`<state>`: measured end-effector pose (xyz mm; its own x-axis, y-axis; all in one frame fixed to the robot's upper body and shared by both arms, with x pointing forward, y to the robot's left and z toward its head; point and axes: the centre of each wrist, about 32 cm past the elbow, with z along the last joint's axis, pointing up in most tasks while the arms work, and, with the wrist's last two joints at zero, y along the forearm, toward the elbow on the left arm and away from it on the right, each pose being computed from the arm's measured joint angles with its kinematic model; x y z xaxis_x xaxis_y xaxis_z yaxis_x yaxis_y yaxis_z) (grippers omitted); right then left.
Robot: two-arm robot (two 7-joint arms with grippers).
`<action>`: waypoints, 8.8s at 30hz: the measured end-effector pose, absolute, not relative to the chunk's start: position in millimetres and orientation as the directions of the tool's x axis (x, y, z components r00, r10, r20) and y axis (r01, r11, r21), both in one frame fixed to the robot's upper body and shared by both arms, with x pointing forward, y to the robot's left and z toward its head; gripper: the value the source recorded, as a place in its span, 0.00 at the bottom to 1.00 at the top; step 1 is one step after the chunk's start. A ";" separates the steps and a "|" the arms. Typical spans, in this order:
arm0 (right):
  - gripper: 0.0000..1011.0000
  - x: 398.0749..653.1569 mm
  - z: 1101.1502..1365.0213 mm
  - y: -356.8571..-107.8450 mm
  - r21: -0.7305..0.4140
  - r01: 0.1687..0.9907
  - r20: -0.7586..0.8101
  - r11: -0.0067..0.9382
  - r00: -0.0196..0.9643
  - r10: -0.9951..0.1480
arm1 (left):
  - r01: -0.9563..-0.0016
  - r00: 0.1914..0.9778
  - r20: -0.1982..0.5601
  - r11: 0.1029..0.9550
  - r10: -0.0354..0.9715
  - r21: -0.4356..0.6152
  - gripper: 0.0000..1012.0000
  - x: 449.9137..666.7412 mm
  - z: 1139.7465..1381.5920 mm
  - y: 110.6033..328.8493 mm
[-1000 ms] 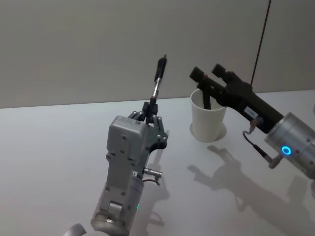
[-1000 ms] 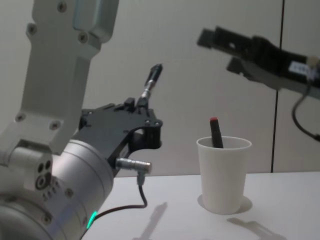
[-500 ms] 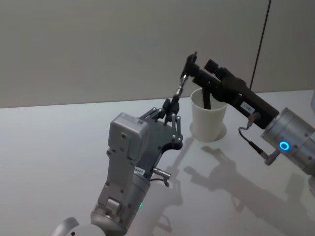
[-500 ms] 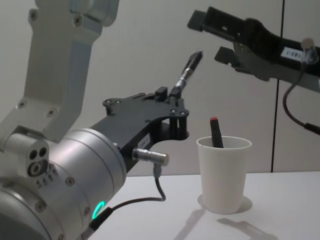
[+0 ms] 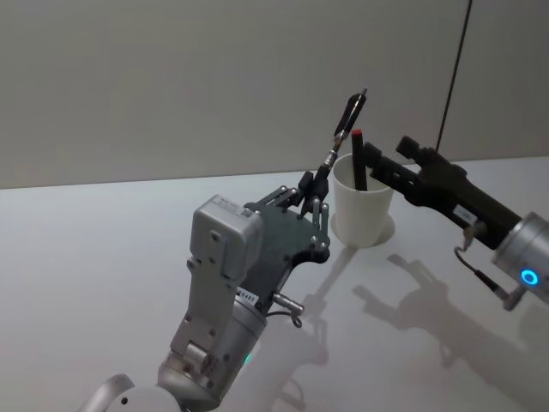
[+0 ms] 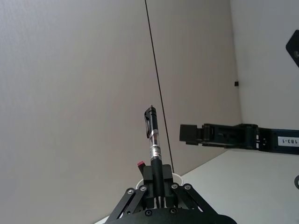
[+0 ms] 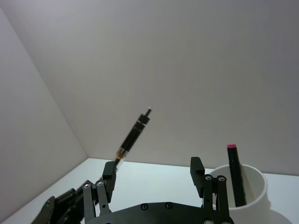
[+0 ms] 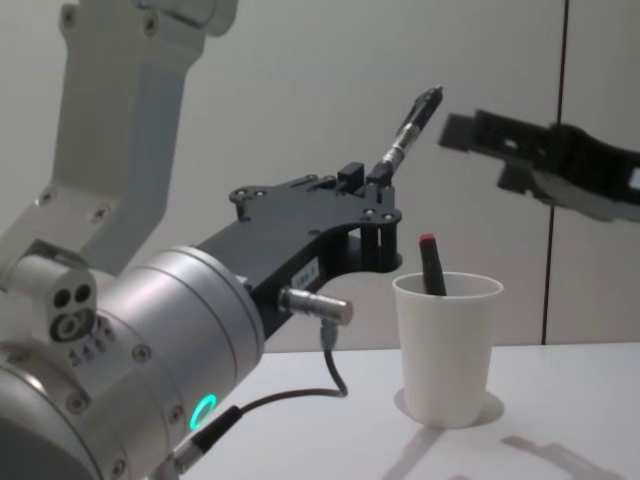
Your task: Place the pen into the pen holder.
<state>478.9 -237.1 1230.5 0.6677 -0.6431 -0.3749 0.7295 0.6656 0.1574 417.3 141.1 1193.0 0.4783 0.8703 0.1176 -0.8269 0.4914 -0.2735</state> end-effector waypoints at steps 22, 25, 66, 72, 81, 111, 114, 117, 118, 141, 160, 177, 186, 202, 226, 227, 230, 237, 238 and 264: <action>0.99 472.7 1221.5 -239.4 0.208 0.729 -0.492 0.652 0.654 -0.574 | -0.811 0.503 0.118 0.515 0.856 -0.278 0.11 418.6 1193.6 142.2; 0.99 472.9 1221.8 -236.3 0.229 0.725 -0.511 0.650 0.658 -0.553 | -0.810 0.504 0.118 0.516 0.855 -0.278 0.11 418.6 1193.7 142.3; 0.99 474.5 1224.3 -223.7 0.311 0.707 -0.588 0.635 0.668 -0.455 | -0.807 0.508 0.119 0.520 0.853 -0.279 0.11 418.8 1193.9 142.2; 0.99 475.8 1222.3 -221.7 0.321 0.708 -0.632 0.630 0.655 -0.414 | -0.807 0.508 0.119 0.520 0.853 -0.279 0.11 418.7 1193.9 142.2; 0.99 478.9 1219.3 -216.3 0.328 0.720 -0.727 0.612 0.606 -0.322 | -0.807 0.508 0.119 0.520 0.853 -0.279 0.11 418.7 1193.9 142.2; 0.99 494.2 1219.5 -175.2 0.225 0.722 -0.904 0.654 0.405 -0.135 | -0.807 0.508 0.119 0.520 0.853 -0.279 0.11 418.7 1193.9 142.2; 0.99 495.4 1221.0 -173.6 0.225 0.717 -0.905 0.660 0.404 -0.130 | -0.807 0.508 0.119 0.520 0.853 -0.279 0.11 418.7 1193.9 142.2; 0.99 496.2 1222.7 -173.0 0.226 0.711 -0.906 0.666 0.405 -0.125 | -0.807 0.508 0.119 0.520 0.853 -0.279 0.11 418.7 1193.9 142.2; 0.99 496.2 1222.7 -173.0 0.226 0.711 -0.906 0.666 0.405 -0.125 | -0.807 0.508 0.119 0.520 0.853 -0.279 0.11 418.7 1193.9 142.2; 0.99 498.4 1234.5 -187.0 0.245 0.695 -0.890 0.676 0.438 -0.128 | -0.807 0.508 0.119 0.520 0.853 -0.279 0.11 418.7 1193.9 142.2; 0.99 506.2 1234.1 -189.3 0.236 0.681 -0.886 0.693 0.444 -0.135 | -0.807 0.508 0.118 0.520 0.853 -0.279 0.11 418.7 1193.9 142.2; 0.98 507.5 1233.4 -194.0 0.229 0.675 -0.882 0.702 0.448 -0.143 | -0.807 0.508 0.119 0.520 0.853 -0.279 0.11 418.7 1193.9 142.2; 0.78 507.7 1233.2 -195.0 0.228 0.674 -0.882 0.703 0.449 -0.144 | -0.807 0.508 0.119 0.520 0.853 -0.279 0.11 418.7 1193.9 142.2; 0.27 507.9 1233.3 -195.5 0.228 0.673 -0.881 0.704 0.450 -0.144 | -0.807 0.508 0.118 0.520 0.853 -0.279 0.11 418.7 1193.9 142.2; 0.13 507.9 1233.3 -195.8 0.228 0.673 -0.881 0.704 0.450 -0.145 | -0.807 0.509 0.119 0.520 0.853 -0.279 0.11 418.7 1193.9 142.2; 0.13 507.8 1233.2 -195.8 0.228 0.673 -0.881 0.704 0.450 -0.145 | -0.807 0.509 0.119 0.520 0.853 -0.279 0.11 418.7 1193.9 142.2; 0.13 507.8 1233.2 -195.8 0.228 0.673 -0.881 0.704 0.450 -0.145 | -0.807 0.508 0.119 0.520 0.853 -0.279 0.11 418.7 1193.9 142.2; 0.13 507.8 1233.2 -195.8 0.228 0.673 -0.881 0.704 0.450 -0.145 | -0.807 0.508 0.119 0.520 0.853 -0.279 0.11 418.7 1193.9 142.2; 0.13 507.9 1233.3 -195.8 0.228 0.673 -0.881 0.704 0.450 -0.145 | -0.807 0.508 0.119 0.520 0.853 -0.279 0.11 418.7 1193.9 142.2; 0.13 511.0 1237.6 -204.8 0.238 0.682 -0.854 0.692 0.486 -0.185 | -0.807 0.508 0.119 0.520 0.853 -0.279 0.88 418.7 1193.9 142.2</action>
<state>511.0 -204.8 1237.6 0.4858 -0.1847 -0.8543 0.6817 0.6918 0.2380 418.7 142.2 1193.9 0.5081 0.8531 0.1185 -0.8074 0.5197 -0.2795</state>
